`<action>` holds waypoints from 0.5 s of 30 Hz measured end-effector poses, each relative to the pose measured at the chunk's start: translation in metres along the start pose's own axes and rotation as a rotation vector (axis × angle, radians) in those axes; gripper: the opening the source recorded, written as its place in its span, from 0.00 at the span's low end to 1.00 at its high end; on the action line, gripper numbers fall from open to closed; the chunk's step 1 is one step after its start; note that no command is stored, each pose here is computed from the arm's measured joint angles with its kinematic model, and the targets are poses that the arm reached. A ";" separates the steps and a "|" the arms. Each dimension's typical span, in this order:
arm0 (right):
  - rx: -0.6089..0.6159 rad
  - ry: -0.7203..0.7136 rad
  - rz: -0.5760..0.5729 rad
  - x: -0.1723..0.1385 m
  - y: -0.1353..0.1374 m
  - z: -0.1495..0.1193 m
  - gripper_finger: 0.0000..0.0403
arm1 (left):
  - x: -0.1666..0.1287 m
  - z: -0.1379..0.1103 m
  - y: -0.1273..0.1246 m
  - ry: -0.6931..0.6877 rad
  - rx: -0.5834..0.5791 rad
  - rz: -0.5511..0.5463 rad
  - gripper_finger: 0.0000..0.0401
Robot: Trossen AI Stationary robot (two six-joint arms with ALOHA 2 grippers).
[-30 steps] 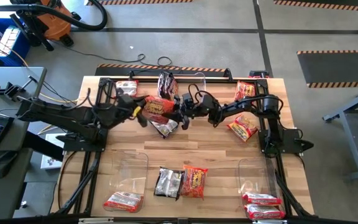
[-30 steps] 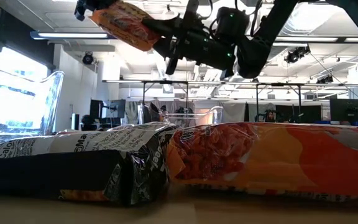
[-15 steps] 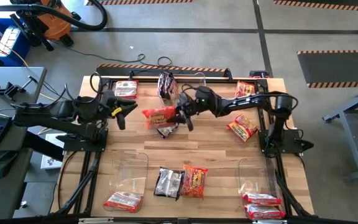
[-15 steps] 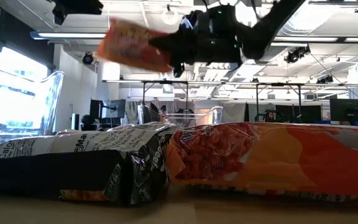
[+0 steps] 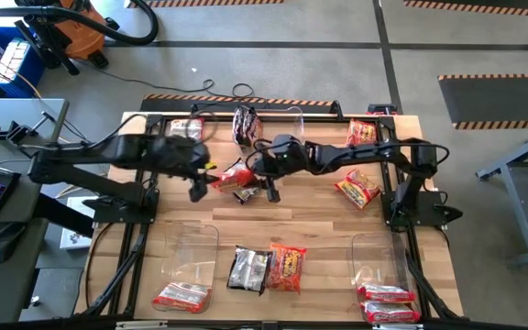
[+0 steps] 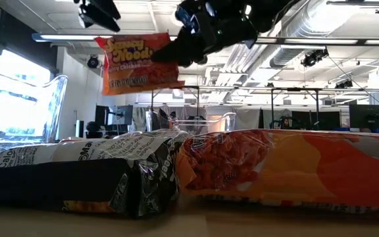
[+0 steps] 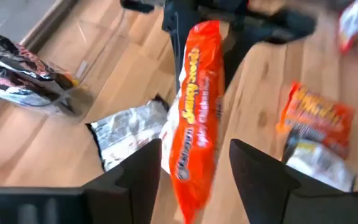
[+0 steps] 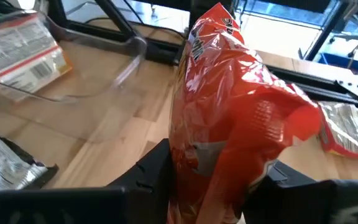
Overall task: Sort Maruchan noodles
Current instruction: Put the top left orange noodle pack into the bottom left transparent bin
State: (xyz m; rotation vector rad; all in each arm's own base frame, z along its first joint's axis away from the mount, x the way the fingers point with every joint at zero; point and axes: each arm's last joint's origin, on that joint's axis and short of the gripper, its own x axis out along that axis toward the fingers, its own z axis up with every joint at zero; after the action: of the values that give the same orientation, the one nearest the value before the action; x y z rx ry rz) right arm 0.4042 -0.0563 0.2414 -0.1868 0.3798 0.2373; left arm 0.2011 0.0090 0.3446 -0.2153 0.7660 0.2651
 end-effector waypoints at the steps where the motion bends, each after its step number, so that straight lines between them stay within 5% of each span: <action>1: -0.002 0.001 0.004 0.000 0.001 0.001 0.29 | 0.003 0.005 -0.002 0.025 0.023 0.006 0.47; 15: -0.048 0.032 -0.023 0.003 0.009 0.001 0.29 | 0.041 0.043 -0.018 0.198 0.136 -0.040 0.59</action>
State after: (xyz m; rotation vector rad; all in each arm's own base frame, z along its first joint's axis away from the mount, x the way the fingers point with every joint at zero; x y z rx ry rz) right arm 0.4052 -0.0467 0.2398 -0.2422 0.4039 0.2215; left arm 0.2631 0.0111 0.3476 -0.1287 0.9711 0.1541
